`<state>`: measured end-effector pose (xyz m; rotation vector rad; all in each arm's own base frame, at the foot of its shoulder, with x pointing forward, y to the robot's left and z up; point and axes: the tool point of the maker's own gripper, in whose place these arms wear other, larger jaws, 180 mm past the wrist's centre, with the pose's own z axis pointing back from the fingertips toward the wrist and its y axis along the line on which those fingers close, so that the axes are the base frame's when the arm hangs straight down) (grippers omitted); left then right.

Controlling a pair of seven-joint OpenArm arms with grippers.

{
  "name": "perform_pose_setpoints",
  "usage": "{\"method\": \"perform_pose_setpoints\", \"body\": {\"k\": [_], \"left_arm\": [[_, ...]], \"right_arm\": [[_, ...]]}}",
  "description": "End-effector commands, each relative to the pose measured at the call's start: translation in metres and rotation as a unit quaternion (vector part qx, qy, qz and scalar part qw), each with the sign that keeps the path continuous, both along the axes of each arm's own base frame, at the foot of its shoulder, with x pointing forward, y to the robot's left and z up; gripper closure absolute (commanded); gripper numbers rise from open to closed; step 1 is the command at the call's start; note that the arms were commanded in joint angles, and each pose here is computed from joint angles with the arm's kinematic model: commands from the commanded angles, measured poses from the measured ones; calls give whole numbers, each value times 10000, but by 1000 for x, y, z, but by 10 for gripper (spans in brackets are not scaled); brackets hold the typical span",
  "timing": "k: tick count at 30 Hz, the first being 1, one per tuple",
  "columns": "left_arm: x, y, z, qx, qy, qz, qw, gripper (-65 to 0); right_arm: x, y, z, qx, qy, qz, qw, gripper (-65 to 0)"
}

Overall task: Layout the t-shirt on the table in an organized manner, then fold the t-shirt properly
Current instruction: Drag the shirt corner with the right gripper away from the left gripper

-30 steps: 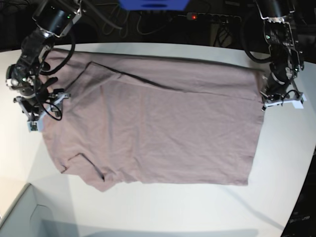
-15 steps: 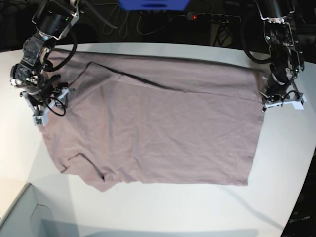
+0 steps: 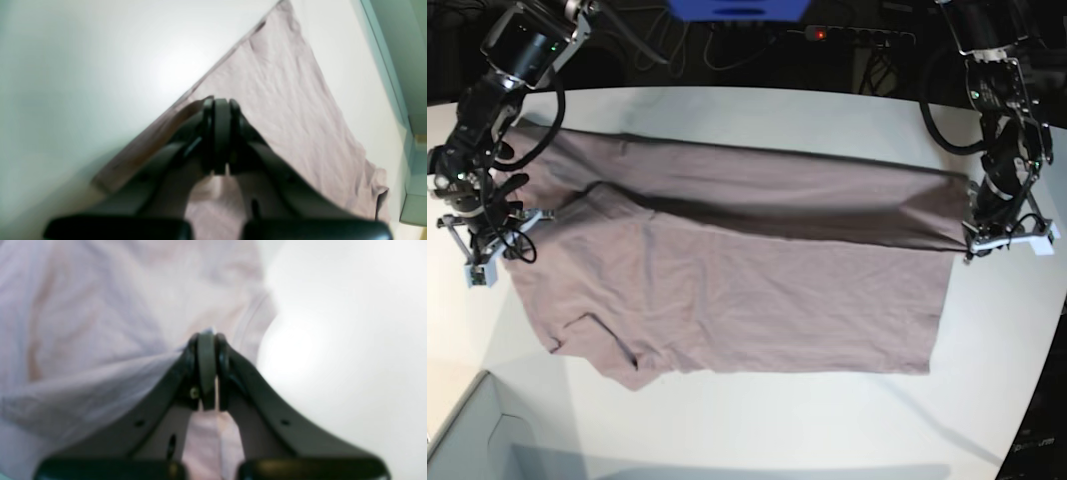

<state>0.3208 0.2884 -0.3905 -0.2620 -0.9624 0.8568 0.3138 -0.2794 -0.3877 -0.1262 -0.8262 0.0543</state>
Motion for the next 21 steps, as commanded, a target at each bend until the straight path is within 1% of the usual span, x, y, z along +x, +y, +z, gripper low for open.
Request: {"method": "perform_pose_setpoints", "body": {"k": [1,4,6,13,17,21], "left_arm": [[15,7,22,136,-326,36,9994,0],[25,8,28,132,-422,48,9990,0],[32,7,34,135,-502,35,9986,0],[41,6,42,135,-627,27,9979,0],[35,8,23,24,-395,86,9992,0],[33,8,16,-15,-306,111,9995,0]], "right_arm": [[12,-2,20,-77,-341,62,9994,0],[22,-3,27,-69,-457,61,9989,0],[25,-2,25,-15,-446,63,9990,0],[42,1,38,32,-640,74,9979,0],[47,7,41,118,-731,76,9972,0],[53,13,45,185,-858,102,9961,0]]}}
